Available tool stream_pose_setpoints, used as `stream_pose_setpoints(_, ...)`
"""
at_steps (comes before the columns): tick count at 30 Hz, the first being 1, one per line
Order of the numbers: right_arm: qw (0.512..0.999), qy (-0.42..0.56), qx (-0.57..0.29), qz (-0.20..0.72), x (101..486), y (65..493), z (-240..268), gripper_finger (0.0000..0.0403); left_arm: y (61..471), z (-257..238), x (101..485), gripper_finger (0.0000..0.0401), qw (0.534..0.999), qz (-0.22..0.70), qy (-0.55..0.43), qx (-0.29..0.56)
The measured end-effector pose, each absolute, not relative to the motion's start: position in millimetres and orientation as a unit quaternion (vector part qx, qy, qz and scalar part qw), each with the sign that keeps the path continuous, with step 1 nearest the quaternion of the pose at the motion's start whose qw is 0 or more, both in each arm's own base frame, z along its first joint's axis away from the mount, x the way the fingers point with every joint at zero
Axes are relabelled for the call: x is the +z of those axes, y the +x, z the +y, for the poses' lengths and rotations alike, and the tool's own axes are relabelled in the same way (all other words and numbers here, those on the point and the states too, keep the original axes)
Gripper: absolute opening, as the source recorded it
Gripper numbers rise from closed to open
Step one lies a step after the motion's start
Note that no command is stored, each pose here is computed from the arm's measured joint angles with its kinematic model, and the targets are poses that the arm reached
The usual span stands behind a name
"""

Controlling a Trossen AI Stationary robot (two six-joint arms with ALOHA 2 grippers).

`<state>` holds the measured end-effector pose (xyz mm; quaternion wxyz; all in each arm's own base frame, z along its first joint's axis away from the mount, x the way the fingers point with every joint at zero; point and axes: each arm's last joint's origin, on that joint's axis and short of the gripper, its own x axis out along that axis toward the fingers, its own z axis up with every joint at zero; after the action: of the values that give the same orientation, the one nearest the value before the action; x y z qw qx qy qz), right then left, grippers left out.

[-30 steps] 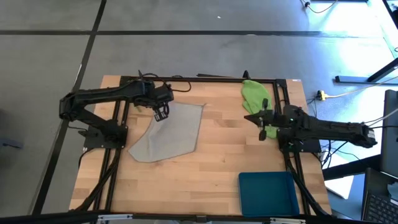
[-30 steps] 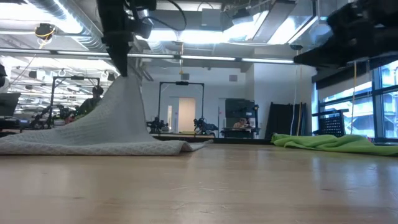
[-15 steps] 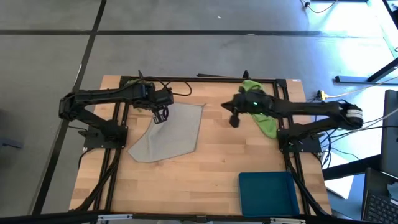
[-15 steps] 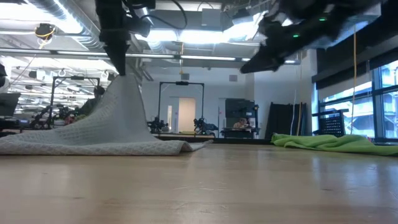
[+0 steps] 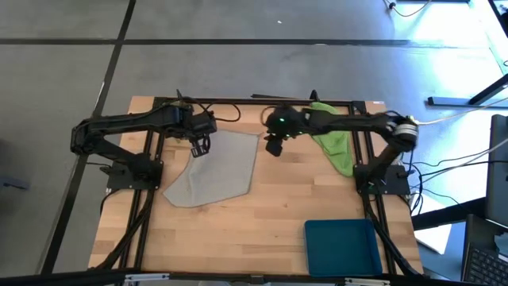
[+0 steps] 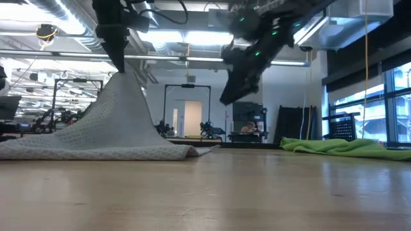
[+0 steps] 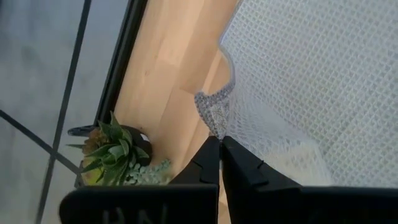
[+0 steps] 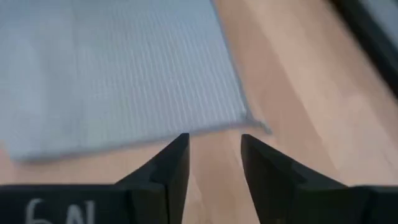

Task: Roll microfiber towels into tight, uniform cylinder then place into a basket
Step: Fold the gray towel

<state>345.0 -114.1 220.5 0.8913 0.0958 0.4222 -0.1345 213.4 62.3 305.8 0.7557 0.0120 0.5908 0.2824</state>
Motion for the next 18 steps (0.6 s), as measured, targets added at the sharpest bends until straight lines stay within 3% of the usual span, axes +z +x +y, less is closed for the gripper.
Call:
stream_pose_setpoints(5, 0.862, 0.056, -0.105, 0.492, 200, 369, -131, 0.0149, 214, 62, 306, 0.0000, 0.755, 0.592, 0.014, 0.280)
stream_pose_setpoints(18, 0.840, -0.038, -0.047, 0.539, 174, 394, -166, 0.0148, 214, 62, 305, 0.0000, 0.756, 0.592, 0.012, 0.278)
